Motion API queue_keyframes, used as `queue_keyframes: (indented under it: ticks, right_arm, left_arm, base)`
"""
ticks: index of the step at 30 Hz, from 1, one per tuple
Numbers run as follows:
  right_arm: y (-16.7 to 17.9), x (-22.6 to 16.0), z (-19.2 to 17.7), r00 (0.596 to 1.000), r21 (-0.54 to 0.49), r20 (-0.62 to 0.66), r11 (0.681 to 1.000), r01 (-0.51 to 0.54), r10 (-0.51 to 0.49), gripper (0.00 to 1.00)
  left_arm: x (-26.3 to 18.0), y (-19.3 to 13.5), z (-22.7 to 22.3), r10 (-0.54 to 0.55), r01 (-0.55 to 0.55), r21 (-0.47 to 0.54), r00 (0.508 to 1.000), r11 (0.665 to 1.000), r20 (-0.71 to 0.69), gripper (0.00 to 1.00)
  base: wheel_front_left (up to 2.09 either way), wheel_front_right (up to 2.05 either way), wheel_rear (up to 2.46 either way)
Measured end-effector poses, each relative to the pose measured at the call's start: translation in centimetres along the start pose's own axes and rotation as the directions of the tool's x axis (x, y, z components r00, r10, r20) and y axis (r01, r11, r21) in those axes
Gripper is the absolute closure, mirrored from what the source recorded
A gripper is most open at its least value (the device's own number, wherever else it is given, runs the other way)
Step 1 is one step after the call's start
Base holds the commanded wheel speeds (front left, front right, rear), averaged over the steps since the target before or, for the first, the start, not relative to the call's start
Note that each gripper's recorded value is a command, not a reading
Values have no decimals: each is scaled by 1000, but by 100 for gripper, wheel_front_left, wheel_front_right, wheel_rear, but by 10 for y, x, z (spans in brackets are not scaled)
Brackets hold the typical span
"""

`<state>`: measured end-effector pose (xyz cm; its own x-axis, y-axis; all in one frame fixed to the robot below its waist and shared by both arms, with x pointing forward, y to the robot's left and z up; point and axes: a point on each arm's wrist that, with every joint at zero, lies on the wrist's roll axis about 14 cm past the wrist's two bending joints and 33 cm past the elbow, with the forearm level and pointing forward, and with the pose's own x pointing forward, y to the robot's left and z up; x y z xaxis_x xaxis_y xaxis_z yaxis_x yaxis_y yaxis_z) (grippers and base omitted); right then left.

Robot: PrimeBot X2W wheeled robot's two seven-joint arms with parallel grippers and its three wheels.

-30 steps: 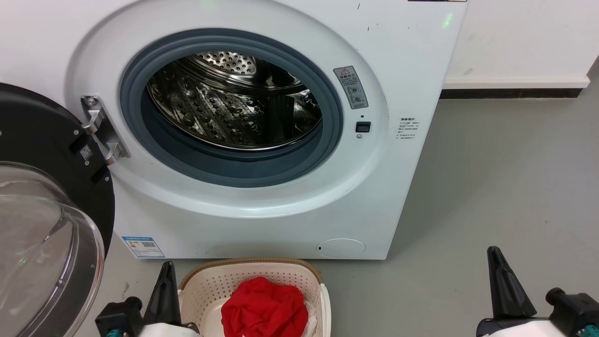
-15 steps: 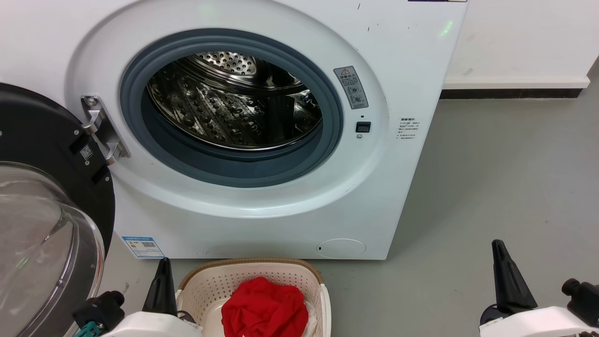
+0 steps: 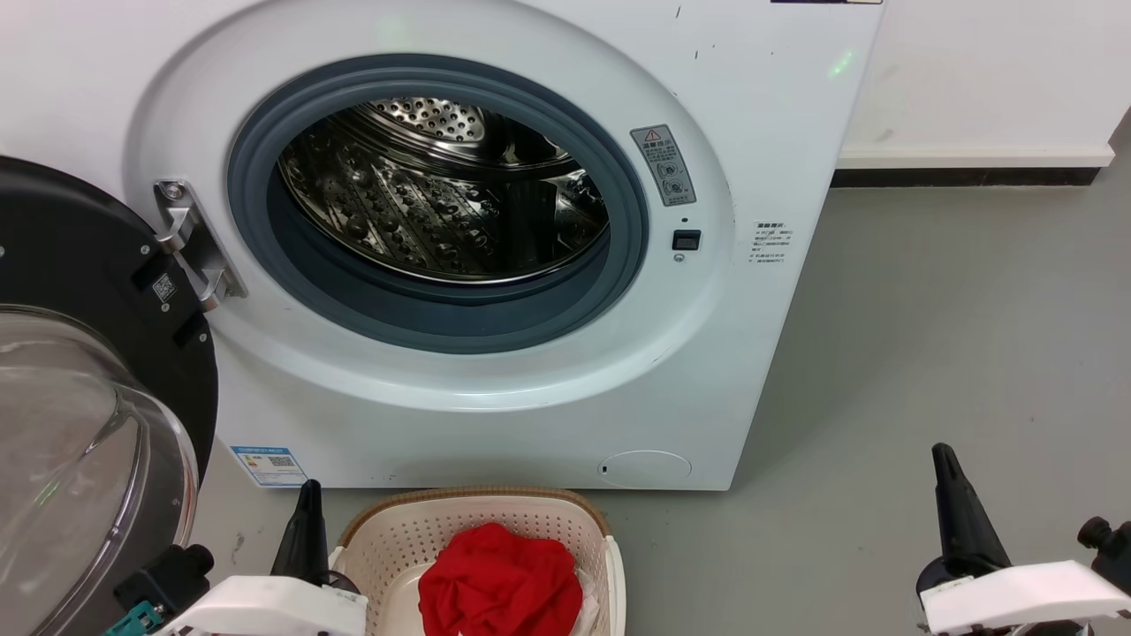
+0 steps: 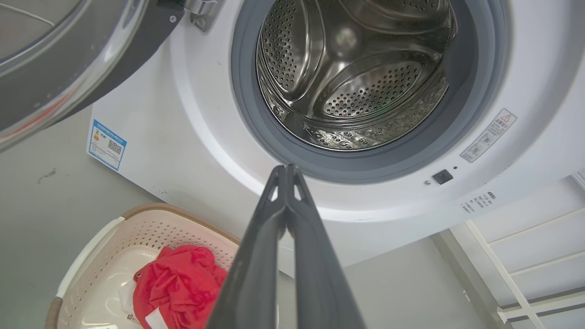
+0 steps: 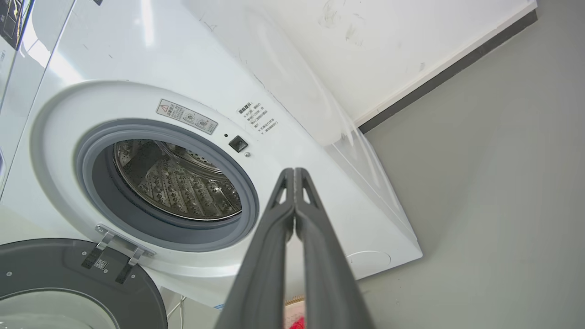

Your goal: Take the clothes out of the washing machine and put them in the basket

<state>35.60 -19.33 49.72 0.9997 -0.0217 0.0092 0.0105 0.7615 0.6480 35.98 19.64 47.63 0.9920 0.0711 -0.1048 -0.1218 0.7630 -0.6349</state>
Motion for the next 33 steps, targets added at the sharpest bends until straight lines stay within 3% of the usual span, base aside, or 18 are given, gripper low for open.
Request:
queue_keyframes:
  ticks: [15, 33]
  right_arm:
    - [-4, 6, 0, 1000, 195, -13, 981, 23, -20, 100]
    - [-4, 15, 3, 999, 391, -22, 920, 32, -25, 100]
  left_arm:
    - [7, -2, 3, -9, 7, -201, 1000, 980, -12, 100]
    - [12, -5, 6, -27, 16, -401, 999, 916, -21, 100]
  base:
    - [0, 0, 0]
    - [0, 0, 0]
